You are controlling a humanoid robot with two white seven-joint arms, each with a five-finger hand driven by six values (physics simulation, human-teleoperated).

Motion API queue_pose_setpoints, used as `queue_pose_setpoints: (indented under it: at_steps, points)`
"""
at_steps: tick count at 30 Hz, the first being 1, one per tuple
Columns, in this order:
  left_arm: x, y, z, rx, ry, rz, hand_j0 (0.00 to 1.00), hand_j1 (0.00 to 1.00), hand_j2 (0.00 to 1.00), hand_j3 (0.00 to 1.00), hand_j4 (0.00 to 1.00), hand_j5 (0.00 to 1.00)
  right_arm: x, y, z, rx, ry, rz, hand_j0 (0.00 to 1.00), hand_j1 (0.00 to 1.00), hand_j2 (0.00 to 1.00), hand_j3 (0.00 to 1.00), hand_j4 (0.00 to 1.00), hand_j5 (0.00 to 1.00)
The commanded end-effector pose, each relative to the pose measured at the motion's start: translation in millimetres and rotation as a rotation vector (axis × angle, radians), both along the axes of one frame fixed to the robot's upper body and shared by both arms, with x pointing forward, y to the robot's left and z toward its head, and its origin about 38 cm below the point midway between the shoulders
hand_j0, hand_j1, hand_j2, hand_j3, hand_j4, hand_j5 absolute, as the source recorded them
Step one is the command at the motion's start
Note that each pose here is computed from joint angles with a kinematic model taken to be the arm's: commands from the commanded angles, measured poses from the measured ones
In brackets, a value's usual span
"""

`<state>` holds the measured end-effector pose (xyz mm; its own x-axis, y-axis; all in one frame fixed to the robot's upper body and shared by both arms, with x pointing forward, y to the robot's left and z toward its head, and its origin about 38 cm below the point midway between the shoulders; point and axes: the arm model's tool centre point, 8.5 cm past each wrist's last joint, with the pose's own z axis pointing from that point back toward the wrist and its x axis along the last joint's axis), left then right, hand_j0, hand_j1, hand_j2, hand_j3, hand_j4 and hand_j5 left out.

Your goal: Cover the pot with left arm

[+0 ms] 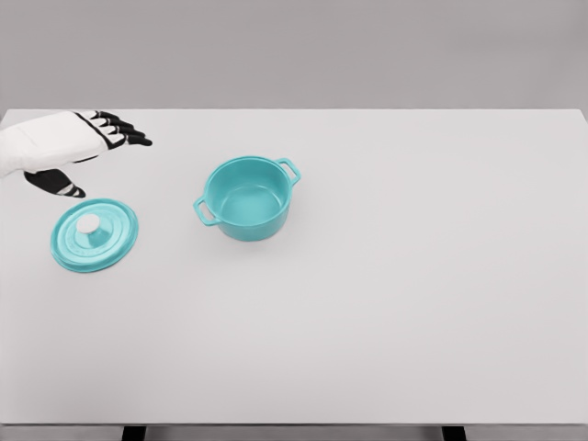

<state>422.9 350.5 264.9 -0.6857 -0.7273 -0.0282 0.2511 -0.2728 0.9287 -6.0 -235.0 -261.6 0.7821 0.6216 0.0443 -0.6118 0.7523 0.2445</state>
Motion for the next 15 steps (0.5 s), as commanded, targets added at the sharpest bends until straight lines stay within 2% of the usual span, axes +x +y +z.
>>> queue_pose_setpoints:
  at_steps: [1, 8, 12, 14, 15]
  points:
    - [0.2, -2, -0.6, -0.003, 0.000, -0.002, 1.00, 1.00, 1.00, 1.00, 1.00, 1.00, 0.0, 0, 0.0, 0.000, 0.000, 0.000, 1.00, 1.00, 1.00, 1.00, 1.00, 1.00]
    - [-2.3, -6, -11.0, 0.014, 0.026, -0.029, 1.00, 1.00, 1.00, 1.00, 1.00, 1.00, -3.4, 0, 0.1, -0.001, 0.006, 0.001, 1.00, 1.00, 1.00, 1.00, 1.00, 1.00]
    - [-7.2, -1, -9.0, 0.044, 0.022, -0.068, 1.00, 1.00, 1.00, 1.00, 1.00, 1.00, -3.4, 0, 0.1, -0.001, 0.006, 0.001, 1.00, 1.00, 1.00, 1.00, 1.00, 1.00]
    - [-11.1, 30, -7.8, 0.118, 0.061, -0.032, 1.00, 1.00, 1.00, 1.00, 1.00, 1.00, -3.4, 0, 0.1, -0.001, 0.006, 0.001, 1.00, 1.00, 1.00, 1.00, 1.00, 1.00]
    - [-5.2, 28, -10.0, 0.116, 0.100, -0.043, 1.00, 1.00, 1.00, 1.00, 1.00, 1.00, -3.4, 0, 0.1, -0.001, 0.006, -0.001, 1.00, 1.00, 1.00, 1.00, 1.00, 1.00]
